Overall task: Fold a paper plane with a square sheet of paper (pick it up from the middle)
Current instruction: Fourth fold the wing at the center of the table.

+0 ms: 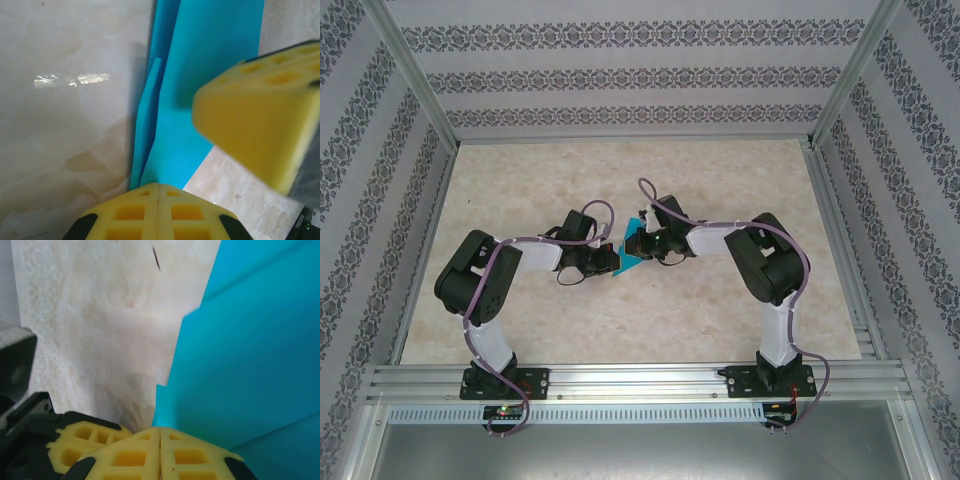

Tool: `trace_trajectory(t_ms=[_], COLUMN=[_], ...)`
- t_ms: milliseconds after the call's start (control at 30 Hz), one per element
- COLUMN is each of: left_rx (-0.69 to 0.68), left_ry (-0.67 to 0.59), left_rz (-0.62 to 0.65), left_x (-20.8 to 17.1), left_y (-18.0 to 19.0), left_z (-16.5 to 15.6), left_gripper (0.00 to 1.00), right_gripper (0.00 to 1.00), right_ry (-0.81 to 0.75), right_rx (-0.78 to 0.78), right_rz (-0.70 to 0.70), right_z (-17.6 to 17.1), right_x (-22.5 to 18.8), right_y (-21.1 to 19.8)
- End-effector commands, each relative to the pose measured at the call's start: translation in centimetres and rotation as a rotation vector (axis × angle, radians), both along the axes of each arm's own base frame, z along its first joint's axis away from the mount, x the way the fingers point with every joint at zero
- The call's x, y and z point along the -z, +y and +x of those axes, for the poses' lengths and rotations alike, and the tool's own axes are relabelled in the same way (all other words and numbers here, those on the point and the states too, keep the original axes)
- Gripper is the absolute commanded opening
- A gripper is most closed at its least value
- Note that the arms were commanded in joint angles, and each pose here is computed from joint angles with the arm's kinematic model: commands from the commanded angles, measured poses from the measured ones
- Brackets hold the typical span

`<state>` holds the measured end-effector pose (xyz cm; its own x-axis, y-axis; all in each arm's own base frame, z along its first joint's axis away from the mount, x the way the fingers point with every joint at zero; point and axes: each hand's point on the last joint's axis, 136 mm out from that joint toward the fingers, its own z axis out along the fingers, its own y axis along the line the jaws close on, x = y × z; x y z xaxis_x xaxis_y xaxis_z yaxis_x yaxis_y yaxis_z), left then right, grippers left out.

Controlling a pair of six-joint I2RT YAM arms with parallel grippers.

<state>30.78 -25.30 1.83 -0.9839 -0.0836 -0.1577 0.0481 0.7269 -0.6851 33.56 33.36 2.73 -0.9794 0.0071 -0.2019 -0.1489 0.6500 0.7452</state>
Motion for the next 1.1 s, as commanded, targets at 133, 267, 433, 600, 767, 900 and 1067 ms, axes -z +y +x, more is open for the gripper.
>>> trace_trajectory(t_ms=[133, 267, 433, 600, 767, 900, 1067], left_rx=[-0.019, -0.014, -0.019, -0.044, -0.047, -0.034, -0.021], left_ry=[0.023, 0.004, -0.069, -0.087, -0.006, 0.077, 0.16], left_rz=[0.08, 0.039, -0.059, -0.067, 0.011, 0.068, 0.174], left_x=[1.1, 0.0, -2.7, -2.7, 0.3, 2.2, 3.9], left_y=[1.1, 0.4, -0.9, -0.9, 0.3, 1.4, 3.0], left_z=[-0.5, -0.1, 1.0, 1.6, 0.1, -1.9, -3.7], left_gripper=[0.0, 0.0, 0.0, 0.01, 0.0, 0.0, 0.0], right_gripper=[0.09, 0.08, 0.07, 0.06, 0.06, 0.06, 0.06], right_ry=[0.005, 0.04, 0.073, 0.072, 0.075, 0.081, 0.077], right_rx=[-0.061, -0.035, -0.007, -0.01, -0.007, 0.008, 0.043], right_rz=[0.005, -0.092, -0.142, -0.138, -0.12, -0.096, -0.09], right_z=[-1.0, -0.8, -0.8, -0.9, -0.6, -0.1, 1.1], right_x=[0.6, 2.3, 3.6, 3.5, 3.4, 3.3, 3.0], right_y=[1.2, 0.1, -1.0, -0.9, -0.7, -0.8, -1.6])
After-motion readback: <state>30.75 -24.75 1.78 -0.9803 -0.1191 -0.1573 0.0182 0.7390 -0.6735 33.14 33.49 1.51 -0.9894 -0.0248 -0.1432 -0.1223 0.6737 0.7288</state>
